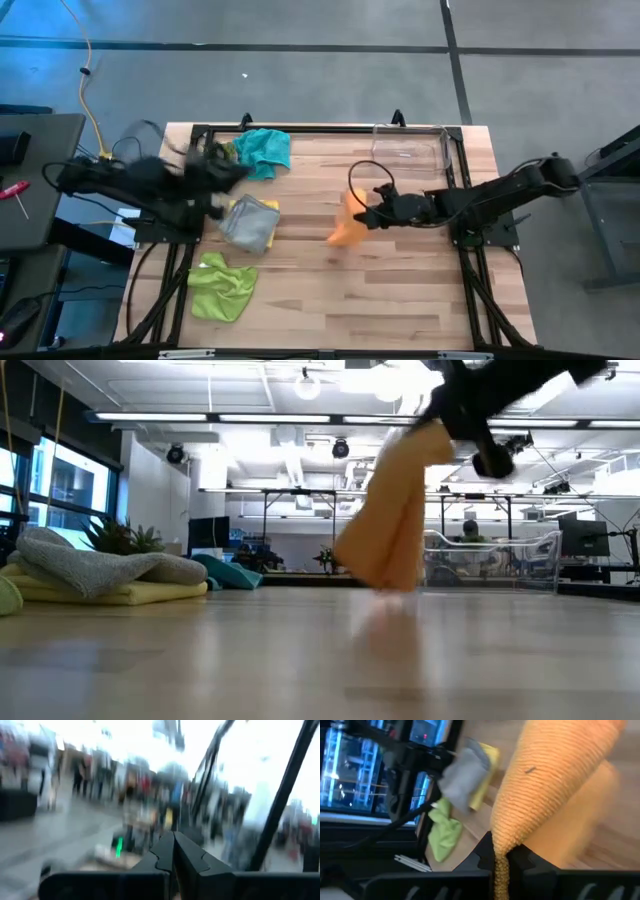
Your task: Fold microfiber towels
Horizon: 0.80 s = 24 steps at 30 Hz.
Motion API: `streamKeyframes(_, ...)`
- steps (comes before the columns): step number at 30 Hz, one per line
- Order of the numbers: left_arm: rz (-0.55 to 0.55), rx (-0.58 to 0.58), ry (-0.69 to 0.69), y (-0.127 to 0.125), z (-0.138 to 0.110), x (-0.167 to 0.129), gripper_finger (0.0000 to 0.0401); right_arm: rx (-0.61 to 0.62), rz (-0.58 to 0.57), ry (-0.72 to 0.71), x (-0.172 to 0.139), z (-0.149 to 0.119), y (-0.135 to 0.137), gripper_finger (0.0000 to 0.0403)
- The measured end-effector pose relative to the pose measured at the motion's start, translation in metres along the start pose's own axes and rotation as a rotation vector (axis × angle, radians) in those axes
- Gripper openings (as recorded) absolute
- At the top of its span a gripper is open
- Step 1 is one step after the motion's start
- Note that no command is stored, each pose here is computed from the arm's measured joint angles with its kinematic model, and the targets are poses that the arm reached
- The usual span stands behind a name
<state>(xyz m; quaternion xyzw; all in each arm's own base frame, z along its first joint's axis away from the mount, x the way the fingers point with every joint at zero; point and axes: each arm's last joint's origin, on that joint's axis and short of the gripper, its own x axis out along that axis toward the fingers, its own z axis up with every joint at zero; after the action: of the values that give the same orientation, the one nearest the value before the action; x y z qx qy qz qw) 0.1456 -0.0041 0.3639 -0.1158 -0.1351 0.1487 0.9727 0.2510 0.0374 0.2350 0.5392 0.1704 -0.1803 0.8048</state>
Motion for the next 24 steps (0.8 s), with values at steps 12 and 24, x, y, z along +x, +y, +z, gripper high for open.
streamKeyframes(12, 0.017, -0.112, -0.316, 0.016, 0.049, -0.048, 0.0000, -0.031, 0.051, -0.107, 0.044, 0.021, 0.089, 0.0000)
streamKeyframes(24, -0.084, -0.174, -0.430, 0.017, 0.063, -0.059, 0.0000, 0.015, 0.079, -0.186, 0.161, 0.045, 0.141, 0.0000)
